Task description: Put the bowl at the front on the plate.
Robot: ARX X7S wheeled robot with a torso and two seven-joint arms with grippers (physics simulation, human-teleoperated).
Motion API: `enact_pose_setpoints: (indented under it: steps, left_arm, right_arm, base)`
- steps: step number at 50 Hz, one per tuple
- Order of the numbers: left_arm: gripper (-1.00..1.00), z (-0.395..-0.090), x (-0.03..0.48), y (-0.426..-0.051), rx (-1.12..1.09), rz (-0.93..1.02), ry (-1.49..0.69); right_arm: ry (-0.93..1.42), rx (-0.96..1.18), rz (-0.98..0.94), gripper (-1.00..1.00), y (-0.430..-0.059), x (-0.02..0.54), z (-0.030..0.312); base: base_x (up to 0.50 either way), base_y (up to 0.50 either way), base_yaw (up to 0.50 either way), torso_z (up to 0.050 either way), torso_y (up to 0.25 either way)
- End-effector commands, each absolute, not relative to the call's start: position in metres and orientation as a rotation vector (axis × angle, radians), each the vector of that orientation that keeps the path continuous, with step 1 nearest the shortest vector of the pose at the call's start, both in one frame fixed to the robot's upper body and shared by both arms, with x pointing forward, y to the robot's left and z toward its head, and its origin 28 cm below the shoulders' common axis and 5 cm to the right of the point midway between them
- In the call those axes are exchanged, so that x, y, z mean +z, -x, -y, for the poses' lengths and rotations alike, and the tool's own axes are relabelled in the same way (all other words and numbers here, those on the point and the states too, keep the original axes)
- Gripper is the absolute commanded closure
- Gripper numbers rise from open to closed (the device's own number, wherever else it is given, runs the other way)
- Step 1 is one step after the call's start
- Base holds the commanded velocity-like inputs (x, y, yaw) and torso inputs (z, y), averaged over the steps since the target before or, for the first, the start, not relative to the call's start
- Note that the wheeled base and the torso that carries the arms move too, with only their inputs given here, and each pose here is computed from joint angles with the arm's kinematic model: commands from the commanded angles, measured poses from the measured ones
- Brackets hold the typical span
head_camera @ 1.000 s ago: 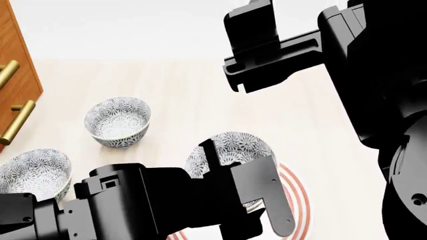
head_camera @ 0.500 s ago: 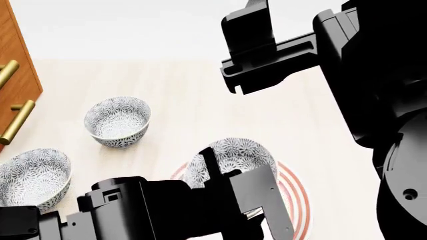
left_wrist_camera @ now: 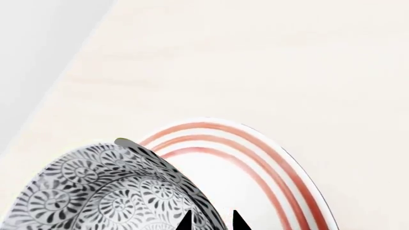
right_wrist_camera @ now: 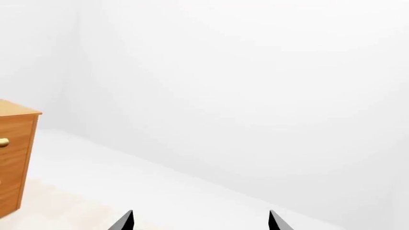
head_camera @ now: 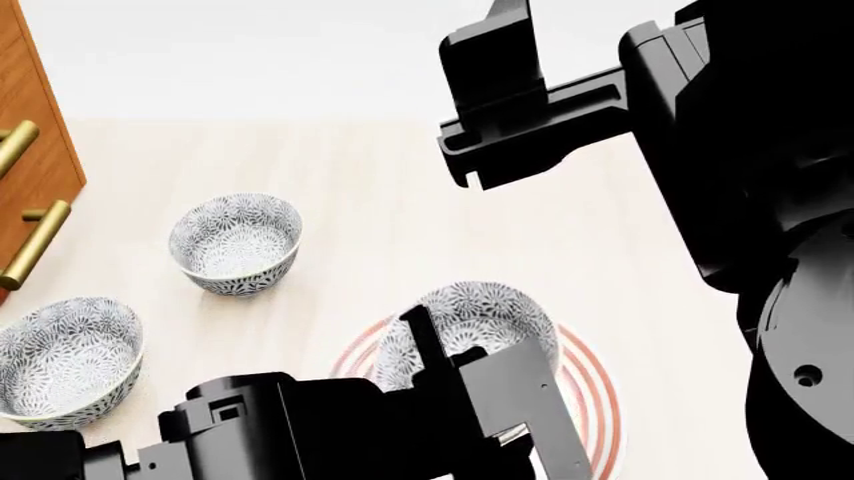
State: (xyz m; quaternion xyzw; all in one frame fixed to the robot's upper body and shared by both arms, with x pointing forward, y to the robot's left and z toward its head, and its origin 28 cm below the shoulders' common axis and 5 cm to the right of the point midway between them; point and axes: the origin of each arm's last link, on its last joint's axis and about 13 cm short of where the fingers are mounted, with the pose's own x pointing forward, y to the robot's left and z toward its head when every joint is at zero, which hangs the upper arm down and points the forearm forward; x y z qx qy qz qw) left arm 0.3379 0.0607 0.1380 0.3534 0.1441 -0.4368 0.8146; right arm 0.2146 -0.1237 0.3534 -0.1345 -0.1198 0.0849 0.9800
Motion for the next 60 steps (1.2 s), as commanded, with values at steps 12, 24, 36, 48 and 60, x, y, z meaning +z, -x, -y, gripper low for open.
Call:
enact_pose_setpoints:
  steps: [12, 24, 36, 48, 60]
  left_arm:
    - [1.0, -0.061, 0.133, -0.335, -0.837, -0.29, -0.768]
    - [1.0, -0.064, 0.131, -0.334, -0.848, -0.32, -0.833]
    - [1.0, -0.063, 0.134, -0.333, -0.856, -0.341, -0.835]
    - [1.0, -0.065, 0.128, -0.332, -0.863, -0.357, -0.845]
    - [1.0, -0.065, 0.124, -0.331, -0.879, -0.366, -0.858]
  right_arm:
    - [0.267, 0.175, 0.24, -1.0, -0.215, 0.351, 0.124]
    - [0.264, 0.173, 0.238, -1.0, -0.215, 0.348, 0.125]
    - [0.264, 0.175, 0.237, -1.0, -0.215, 0.347, 0.126]
    - [0.267, 0.173, 0.23, -1.0, -0.217, 0.345, 0.126]
    - [0.264, 0.174, 0.227, -1.0, -0.216, 0.343, 0.127]
  base:
    - [0.0, 0.0, 0.0, 0.0, 0.001]
    - [0.0, 0.0, 0.0, 0.0, 0.0]
    - [0.0, 0.0, 0.0, 0.001, 0.001]
    - [0.0, 0.0, 0.0, 0.0, 0.0]
    - [0.0, 0.0, 0.0, 0.0, 0.0]
